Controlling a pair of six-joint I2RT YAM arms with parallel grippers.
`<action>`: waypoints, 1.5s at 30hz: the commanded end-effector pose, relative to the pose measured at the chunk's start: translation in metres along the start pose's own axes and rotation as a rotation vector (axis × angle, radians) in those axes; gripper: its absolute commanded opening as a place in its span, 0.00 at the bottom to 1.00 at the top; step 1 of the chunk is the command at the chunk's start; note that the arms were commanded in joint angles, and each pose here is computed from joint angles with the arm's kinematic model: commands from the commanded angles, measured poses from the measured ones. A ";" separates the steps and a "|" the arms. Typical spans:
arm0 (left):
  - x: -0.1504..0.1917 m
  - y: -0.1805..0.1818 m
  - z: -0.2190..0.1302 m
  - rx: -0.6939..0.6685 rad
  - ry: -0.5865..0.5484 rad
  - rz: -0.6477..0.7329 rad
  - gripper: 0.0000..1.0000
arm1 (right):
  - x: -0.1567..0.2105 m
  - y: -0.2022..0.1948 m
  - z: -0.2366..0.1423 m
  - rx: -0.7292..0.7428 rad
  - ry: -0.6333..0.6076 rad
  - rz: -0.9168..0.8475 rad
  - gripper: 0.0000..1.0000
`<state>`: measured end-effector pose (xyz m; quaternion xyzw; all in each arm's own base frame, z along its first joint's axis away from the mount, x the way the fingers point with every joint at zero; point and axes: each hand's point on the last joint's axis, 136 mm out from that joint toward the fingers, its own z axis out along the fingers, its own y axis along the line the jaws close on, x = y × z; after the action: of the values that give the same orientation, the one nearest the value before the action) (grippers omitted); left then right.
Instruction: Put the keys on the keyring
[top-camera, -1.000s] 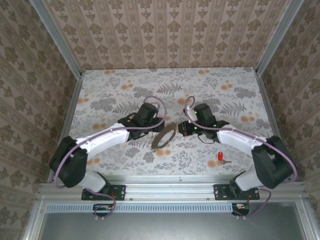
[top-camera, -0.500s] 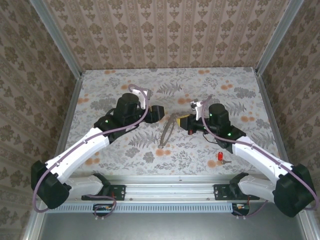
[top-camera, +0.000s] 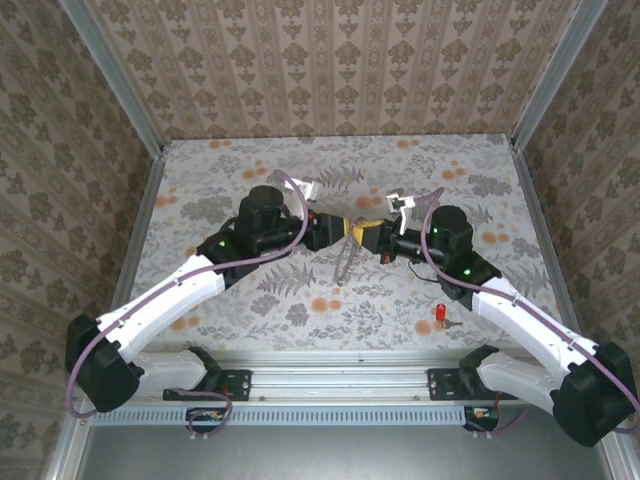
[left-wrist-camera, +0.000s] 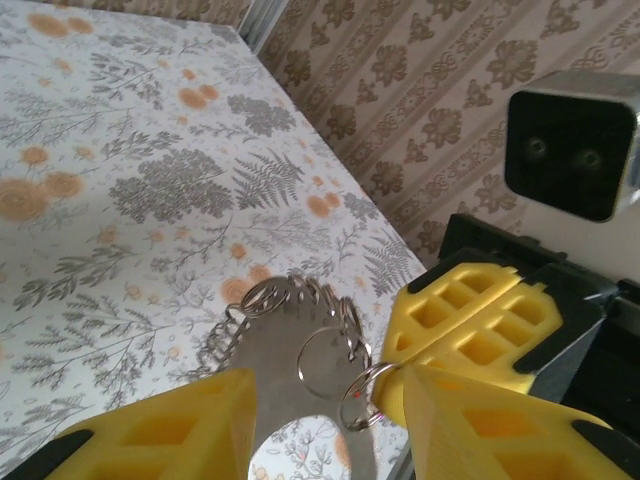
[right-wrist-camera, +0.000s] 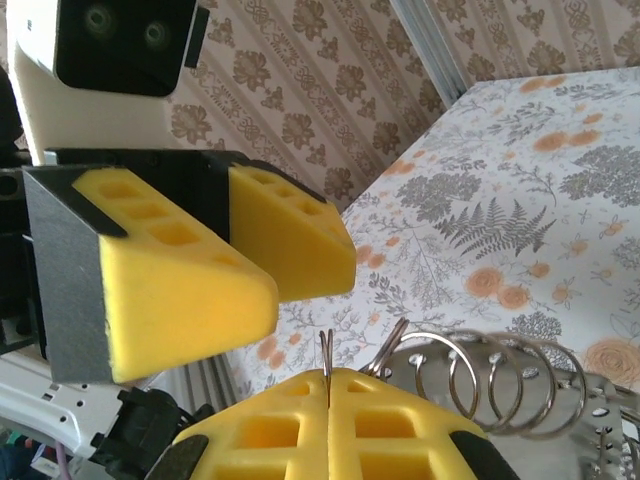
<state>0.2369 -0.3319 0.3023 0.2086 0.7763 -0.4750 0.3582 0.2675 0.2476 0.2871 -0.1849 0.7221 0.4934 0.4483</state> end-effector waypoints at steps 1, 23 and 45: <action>-0.005 -0.012 0.003 0.071 -0.023 0.005 0.43 | -0.024 0.021 -0.004 -0.075 -0.058 -0.028 0.00; 0.010 -0.027 0.013 0.189 0.019 0.016 0.32 | -0.027 0.014 -0.005 -0.075 -0.075 0.002 0.00; 0.006 -0.020 0.010 0.101 0.019 0.112 0.00 | -0.042 -0.023 -0.034 0.040 -0.156 0.125 0.30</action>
<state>0.2252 -0.3541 0.2954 0.2508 0.7470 -0.5098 0.3453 0.2894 0.2170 0.2960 -0.1152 0.7218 0.5092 0.4543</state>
